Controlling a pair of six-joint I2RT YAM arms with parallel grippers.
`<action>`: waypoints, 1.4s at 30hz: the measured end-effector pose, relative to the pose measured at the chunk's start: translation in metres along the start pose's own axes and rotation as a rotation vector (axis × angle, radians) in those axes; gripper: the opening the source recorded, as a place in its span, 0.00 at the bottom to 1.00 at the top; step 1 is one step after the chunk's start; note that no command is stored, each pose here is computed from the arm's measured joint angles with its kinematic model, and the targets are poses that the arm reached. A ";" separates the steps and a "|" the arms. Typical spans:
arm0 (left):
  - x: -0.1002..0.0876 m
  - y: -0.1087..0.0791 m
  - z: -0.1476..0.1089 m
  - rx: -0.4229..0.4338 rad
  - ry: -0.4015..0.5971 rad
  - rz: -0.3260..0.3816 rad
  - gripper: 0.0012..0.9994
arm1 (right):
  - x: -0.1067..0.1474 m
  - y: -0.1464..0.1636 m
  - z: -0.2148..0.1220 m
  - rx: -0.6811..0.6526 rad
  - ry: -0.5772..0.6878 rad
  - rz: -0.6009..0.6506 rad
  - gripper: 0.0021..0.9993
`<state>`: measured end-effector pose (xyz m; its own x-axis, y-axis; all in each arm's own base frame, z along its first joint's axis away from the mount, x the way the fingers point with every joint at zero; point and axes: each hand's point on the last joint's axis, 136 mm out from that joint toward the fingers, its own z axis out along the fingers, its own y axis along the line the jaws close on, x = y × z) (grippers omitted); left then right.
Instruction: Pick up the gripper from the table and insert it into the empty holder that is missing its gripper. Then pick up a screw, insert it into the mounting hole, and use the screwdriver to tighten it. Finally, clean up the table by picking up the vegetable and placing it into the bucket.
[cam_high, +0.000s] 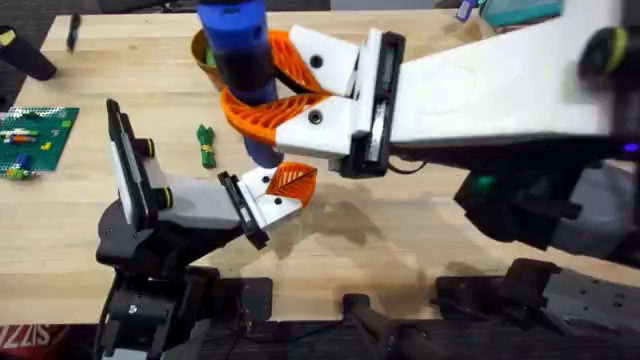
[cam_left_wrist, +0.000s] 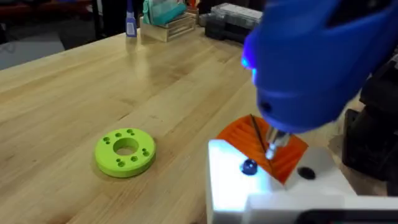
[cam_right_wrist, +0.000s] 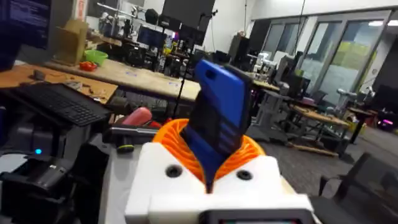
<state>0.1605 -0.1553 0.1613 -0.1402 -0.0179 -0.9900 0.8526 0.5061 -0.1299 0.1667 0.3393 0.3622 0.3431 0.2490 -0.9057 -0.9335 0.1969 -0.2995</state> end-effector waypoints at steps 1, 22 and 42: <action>0.000 0.000 0.000 0.000 0.000 0.000 0.01 | 0.003 0.000 0.001 -0.001 0.005 0.006 0.01; 0.000 0.000 0.000 0.000 0.000 0.000 0.01 | -0.002 0.011 0.005 -0.029 -0.018 0.073 0.01; 0.000 0.000 0.000 0.000 0.000 0.000 0.01 | 0.011 0.011 0.008 -0.031 0.010 0.069 0.01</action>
<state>0.1606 -0.1553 0.1612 -0.1405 -0.0179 -0.9899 0.8526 0.5061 -0.1302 0.1614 0.3519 0.3510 0.2769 0.2514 -0.9274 -0.9578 0.1500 -0.2453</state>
